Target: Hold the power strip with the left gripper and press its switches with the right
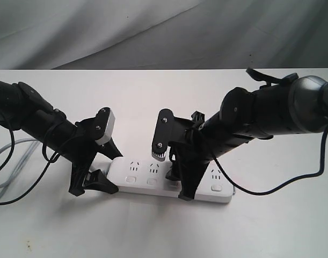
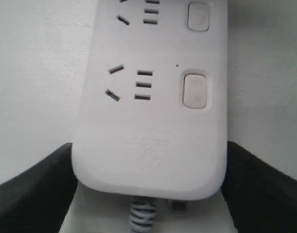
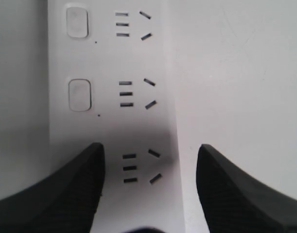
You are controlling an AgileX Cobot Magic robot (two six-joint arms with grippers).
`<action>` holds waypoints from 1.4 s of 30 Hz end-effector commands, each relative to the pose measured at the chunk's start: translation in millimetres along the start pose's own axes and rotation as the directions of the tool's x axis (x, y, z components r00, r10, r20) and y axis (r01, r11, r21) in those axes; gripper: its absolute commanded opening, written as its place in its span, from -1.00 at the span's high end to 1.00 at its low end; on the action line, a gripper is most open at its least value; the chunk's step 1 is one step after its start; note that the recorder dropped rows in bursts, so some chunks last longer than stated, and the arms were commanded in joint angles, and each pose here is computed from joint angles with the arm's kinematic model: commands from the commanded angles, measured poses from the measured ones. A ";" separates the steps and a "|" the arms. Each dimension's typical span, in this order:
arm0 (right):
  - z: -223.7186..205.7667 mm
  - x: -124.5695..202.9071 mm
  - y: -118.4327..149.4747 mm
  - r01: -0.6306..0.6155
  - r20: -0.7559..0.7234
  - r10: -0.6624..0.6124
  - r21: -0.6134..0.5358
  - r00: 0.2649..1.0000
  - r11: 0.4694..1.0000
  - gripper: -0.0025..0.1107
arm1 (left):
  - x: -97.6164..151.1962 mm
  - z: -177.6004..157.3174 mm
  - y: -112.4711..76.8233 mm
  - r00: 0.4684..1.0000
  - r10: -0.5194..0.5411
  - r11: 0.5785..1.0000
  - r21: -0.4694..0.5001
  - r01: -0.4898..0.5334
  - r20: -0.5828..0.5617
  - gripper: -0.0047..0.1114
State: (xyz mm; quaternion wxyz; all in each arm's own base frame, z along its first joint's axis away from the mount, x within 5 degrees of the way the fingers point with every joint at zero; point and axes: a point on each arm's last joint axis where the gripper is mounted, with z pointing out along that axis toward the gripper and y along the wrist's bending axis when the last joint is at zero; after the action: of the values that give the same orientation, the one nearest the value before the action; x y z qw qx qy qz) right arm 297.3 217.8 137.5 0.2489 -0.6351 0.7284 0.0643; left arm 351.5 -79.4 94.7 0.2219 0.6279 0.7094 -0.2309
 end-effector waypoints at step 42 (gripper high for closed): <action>15.7 13.1 9.2 0.005 -0.060 -0.010 -0.088 0.998 0.996 0.01 | 0.3 0.7 -0.2 1.000 0.022 1.000 0.003 -0.022 -0.022 -0.24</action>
State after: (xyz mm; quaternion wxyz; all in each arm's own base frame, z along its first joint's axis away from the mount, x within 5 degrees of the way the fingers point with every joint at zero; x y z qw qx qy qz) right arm 295.8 220.5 131.2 0.2381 -0.6297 0.7356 0.0747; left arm 351.3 -79.4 94.8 0.2215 0.6282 0.7089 -0.2317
